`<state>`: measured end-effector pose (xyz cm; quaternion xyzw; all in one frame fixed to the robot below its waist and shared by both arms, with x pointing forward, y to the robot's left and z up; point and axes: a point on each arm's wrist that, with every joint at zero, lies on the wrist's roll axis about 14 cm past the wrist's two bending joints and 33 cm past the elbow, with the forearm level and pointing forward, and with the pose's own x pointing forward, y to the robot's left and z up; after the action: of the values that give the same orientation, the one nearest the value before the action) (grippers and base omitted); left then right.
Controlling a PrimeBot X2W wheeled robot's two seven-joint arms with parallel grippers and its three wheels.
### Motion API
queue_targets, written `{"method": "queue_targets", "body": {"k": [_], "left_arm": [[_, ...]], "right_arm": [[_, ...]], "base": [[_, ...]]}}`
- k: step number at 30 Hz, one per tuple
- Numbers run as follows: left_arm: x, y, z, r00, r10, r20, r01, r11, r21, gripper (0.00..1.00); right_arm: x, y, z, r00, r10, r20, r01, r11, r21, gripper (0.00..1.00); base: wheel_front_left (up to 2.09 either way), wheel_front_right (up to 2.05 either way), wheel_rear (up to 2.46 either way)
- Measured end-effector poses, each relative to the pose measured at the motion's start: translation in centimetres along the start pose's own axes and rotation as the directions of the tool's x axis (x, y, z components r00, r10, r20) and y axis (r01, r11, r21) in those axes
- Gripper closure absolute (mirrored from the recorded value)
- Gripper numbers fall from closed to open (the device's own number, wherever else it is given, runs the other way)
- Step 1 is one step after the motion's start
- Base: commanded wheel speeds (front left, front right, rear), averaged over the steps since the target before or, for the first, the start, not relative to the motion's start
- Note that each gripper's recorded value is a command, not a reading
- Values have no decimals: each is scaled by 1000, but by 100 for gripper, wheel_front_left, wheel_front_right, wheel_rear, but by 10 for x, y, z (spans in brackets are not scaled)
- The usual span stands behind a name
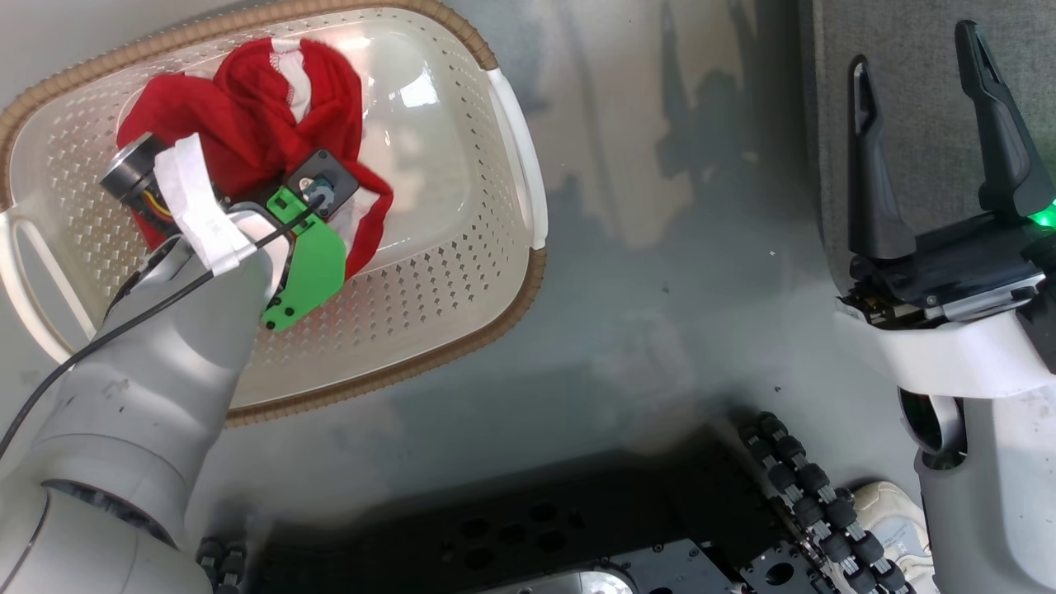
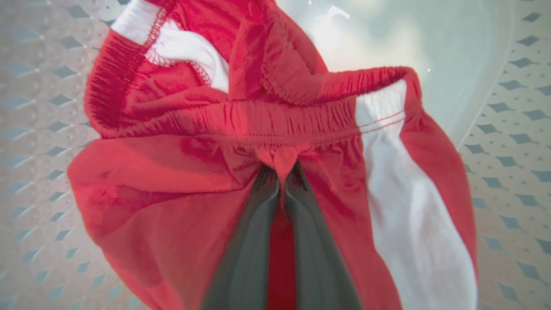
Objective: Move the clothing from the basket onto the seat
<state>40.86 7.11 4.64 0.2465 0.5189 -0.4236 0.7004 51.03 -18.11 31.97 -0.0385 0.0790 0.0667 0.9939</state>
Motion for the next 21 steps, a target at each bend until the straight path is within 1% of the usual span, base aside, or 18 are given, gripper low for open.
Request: {"method": "queue_targets", "body": {"k": [8, 16, 21], "left_arm": [[-11, -2, 38, 991, 5, 132, -6, 1000, 7, 100], [-41, -5, 81, 961, 22, 275, -24, 1000, 4, 100], [-65, -9, 101, 937, 40, 347, -36, 999, -18, 100]], "right_arm": [[3, 1, 12, 1000, -2, 26, 2, 1000, 13, 0], [3, 0, 38, 997, -11, 74, 8, 999, 35, 0], [0, 0, 59, 994, -14, 111, 9, 999, 46, 0]], "base": [[0, 0, 0], [0, 0, 0], [0, 0, 0]]}}
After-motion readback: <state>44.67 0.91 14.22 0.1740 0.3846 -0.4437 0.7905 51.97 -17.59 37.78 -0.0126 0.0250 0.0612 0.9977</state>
